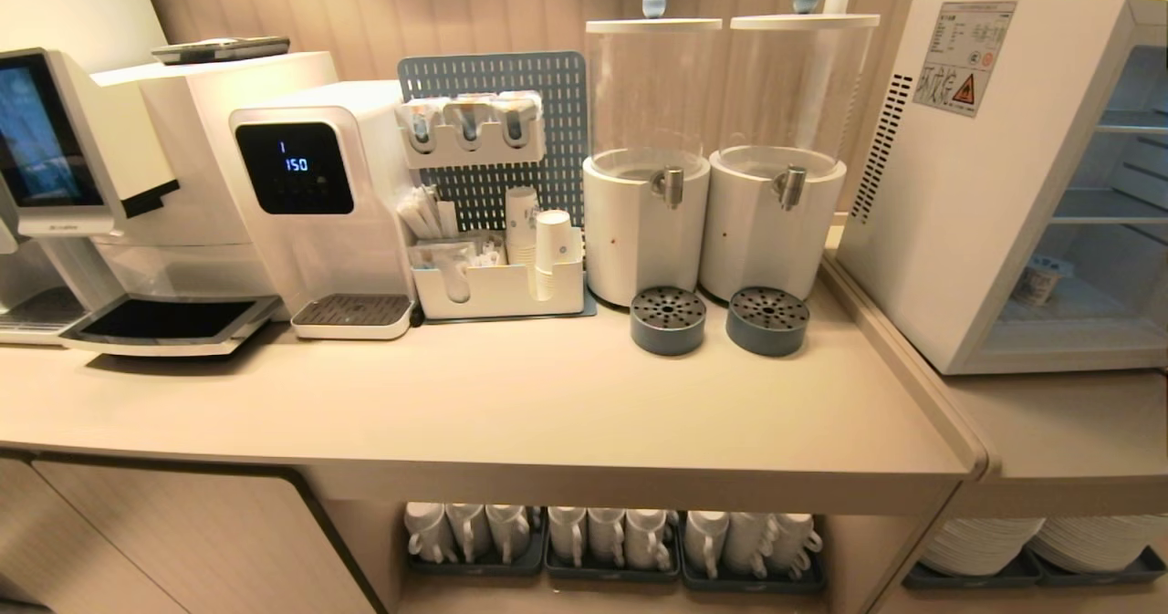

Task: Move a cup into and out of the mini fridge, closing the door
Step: Put the yoghurt in the freezer

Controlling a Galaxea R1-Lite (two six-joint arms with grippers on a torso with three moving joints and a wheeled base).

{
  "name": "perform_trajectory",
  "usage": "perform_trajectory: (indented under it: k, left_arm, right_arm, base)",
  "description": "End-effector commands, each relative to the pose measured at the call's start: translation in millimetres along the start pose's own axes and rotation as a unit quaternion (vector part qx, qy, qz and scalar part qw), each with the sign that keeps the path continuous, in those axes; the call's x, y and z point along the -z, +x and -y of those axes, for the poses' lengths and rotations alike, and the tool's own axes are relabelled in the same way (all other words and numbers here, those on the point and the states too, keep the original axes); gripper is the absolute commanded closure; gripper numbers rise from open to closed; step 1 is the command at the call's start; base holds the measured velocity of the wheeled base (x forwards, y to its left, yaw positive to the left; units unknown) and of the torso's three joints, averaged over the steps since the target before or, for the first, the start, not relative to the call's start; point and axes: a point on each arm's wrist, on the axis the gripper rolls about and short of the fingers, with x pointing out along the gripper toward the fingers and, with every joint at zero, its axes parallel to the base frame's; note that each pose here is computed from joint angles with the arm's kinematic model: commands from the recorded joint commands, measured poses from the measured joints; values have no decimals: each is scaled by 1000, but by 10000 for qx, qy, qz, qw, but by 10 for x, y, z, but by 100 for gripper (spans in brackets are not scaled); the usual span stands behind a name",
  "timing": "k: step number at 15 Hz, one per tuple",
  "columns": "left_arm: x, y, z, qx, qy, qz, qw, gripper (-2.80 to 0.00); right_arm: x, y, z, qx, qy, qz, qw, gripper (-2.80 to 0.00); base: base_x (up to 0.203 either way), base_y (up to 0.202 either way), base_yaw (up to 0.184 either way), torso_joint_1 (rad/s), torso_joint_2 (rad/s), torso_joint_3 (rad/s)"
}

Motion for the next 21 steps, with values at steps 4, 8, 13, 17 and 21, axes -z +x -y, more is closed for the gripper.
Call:
perform_trajectory:
  k: [4, 8, 13, 17, 21]
  left_arm:
    - [8, 3, 0, -8, -3, -21, 10000, 0]
    - [4, 2, 0, -8, -10, -14, 10000, 0]
    - [8, 3, 0, -8, -10, -21, 10000, 0]
    - [4, 2, 0, 0, -3, -13, 10000, 0]
    - [4, 2, 0, -8, 20, -13, 10000, 0]
  right_arm:
    - [585, -193, -71, 1612, 580, 436, 9842, 0]
    - [1039, 128, -8, 1986, 348, 554, 9779, 0]
    - [1099, 84, -52, 1478, 312, -319, 9880, 0]
    - [1103, 89, -50, 1485, 470, -288, 9874, 0]
    - [1104, 88, -51, 1491, 461, -282, 9873, 0]
  base:
    - [0, 0, 0, 0, 0, 0]
    - [0, 0, 0, 0, 0, 0]
    - [0, 0, 0, 0, 0, 0]
    - [0, 0, 0, 0, 0, 0]
    - [0, 0, 0, 0, 0, 0]
